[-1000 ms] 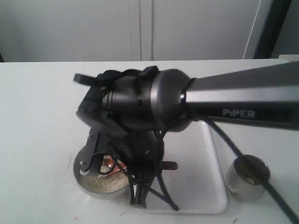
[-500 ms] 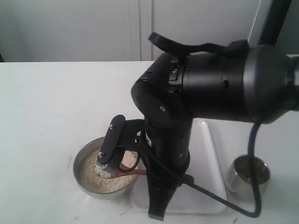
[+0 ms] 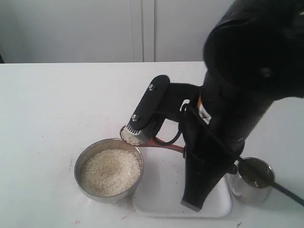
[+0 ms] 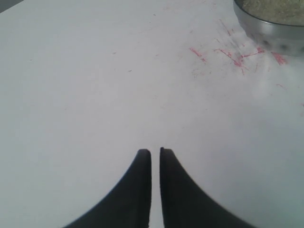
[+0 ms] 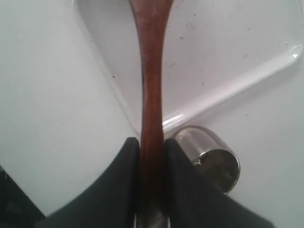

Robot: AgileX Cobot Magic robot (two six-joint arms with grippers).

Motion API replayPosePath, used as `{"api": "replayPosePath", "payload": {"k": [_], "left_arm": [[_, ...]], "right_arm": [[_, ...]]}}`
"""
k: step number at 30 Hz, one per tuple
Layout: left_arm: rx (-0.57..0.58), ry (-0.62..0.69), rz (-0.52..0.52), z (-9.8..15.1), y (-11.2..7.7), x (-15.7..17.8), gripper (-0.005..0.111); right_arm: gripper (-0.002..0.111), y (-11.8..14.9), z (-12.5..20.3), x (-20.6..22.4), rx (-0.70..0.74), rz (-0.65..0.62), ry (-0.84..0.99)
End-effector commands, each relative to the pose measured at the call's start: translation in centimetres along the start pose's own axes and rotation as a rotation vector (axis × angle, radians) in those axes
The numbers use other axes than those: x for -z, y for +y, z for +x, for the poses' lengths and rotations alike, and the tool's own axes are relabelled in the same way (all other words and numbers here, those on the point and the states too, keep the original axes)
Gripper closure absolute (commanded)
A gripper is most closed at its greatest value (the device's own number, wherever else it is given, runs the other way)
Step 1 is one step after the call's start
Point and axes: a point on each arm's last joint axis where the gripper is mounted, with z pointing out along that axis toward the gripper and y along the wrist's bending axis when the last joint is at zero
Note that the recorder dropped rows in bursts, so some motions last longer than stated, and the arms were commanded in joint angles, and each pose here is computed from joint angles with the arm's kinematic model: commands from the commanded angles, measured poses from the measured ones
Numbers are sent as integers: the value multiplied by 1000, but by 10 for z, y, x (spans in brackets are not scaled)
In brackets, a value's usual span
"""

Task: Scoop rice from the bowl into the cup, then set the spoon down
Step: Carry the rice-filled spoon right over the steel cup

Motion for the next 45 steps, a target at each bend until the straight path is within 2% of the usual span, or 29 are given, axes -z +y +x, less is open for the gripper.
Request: {"api": "replayPosePath", "payload": {"k": [1, 6, 13, 22, 32, 45], "left_arm": [[9, 54, 23, 7, -2, -1, 92], [9, 54, 23, 7, -2, -1, 92], [9, 54, 23, 7, -2, -1, 92], [9, 54, 23, 7, -2, -1, 92], [9, 54, 23, 7, -2, -1, 92], [9, 54, 23, 7, -2, -1, 92]], "right_arm": [[108, -5, 21, 13, -100, 9, -31], [108, -13, 45, 13, -219, 23, -21], [108, -22, 84, 5, -308, 56, 24], [108, -23, 132, -19, -327, 106, 154], [108, -20, 154, -23, -290, 187, 190], [108, -19, 165, -34, -234, 242, 264]]}}
